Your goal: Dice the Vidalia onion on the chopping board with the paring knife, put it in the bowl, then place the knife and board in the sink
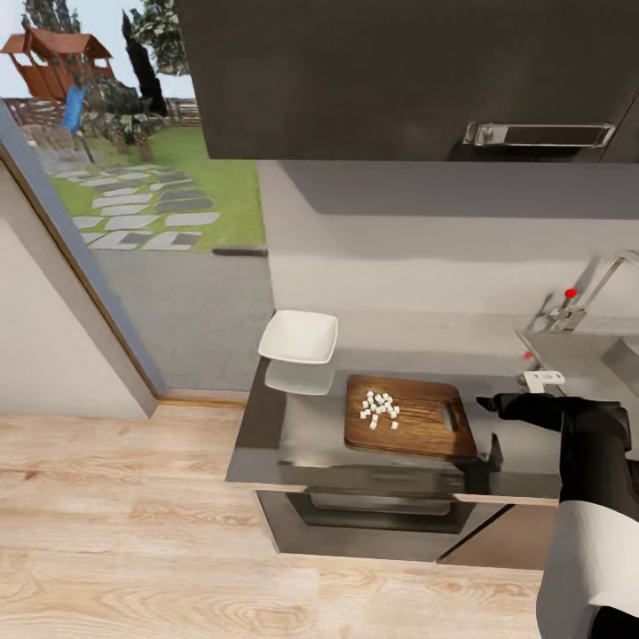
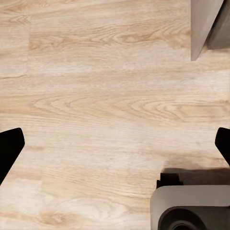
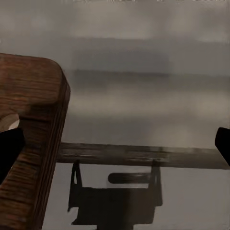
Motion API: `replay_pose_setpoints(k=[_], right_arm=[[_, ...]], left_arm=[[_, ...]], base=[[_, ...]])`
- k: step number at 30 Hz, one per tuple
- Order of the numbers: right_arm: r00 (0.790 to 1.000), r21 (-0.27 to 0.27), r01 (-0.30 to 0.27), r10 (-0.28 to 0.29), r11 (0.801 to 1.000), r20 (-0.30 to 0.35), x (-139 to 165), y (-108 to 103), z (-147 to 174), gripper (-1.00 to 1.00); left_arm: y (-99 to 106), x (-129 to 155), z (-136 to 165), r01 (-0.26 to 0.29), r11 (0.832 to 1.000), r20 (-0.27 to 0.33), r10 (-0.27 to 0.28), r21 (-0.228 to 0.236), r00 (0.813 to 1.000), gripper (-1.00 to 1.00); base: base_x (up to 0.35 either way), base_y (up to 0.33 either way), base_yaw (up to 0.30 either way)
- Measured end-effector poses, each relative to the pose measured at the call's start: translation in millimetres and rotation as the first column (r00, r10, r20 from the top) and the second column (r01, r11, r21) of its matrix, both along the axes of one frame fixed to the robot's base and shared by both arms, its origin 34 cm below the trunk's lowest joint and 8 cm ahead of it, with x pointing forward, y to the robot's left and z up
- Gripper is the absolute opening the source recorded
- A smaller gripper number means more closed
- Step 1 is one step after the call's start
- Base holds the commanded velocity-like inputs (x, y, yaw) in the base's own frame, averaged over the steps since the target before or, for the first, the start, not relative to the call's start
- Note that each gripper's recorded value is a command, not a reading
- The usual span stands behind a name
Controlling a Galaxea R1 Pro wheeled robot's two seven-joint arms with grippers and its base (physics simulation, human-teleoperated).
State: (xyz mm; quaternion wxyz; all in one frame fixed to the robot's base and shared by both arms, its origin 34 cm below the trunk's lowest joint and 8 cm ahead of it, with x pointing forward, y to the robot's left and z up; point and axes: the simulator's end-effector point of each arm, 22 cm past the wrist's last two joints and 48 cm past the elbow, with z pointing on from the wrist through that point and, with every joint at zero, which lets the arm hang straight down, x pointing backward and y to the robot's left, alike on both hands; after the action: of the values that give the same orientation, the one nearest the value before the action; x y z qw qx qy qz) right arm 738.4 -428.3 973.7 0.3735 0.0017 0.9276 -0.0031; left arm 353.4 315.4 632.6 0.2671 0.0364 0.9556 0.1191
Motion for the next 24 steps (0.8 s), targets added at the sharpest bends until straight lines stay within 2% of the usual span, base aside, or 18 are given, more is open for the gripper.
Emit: replay_pose_setpoints(k=[6,12,20,24], right_arm=[[1.0,0.026,-0.013,0.013,1.0,0.008,0.9,5.6,1.1,1.0],[1.0,0.035,-0.024,0.024,0.999,0.009,1.0,8.8,1.3,1.0],[1.0,0.035,-0.025,0.024,0.999,0.007,0.7,8.7,0.4,1.0],[0.998,0.03,-0.068,0.068,0.997,0.0,1.6,15.5,-17.4,1.0]], left_arm=[[0.1,-0.2,-0.1,0.0,1.0,-0.001,0.0,0.001,1.0,1.0],[0.8,-6.5,-3.7,0.0,1.0,-0.035,0.001,0.004,0.999,1.0],[0.8,-7.0,-4.0,-0.001,1.0,-0.038,0.001,0.004,0.999,1.0],[0.8,-7.0,-4.0,-0.001,1.0,-0.038,0.001,0.004,0.999,1.0]], base=[[0.0,0.175,0.0],[0.0,0.25,0.0],[0.0,0.023,0.0],[0.0,0.0,0.0]])
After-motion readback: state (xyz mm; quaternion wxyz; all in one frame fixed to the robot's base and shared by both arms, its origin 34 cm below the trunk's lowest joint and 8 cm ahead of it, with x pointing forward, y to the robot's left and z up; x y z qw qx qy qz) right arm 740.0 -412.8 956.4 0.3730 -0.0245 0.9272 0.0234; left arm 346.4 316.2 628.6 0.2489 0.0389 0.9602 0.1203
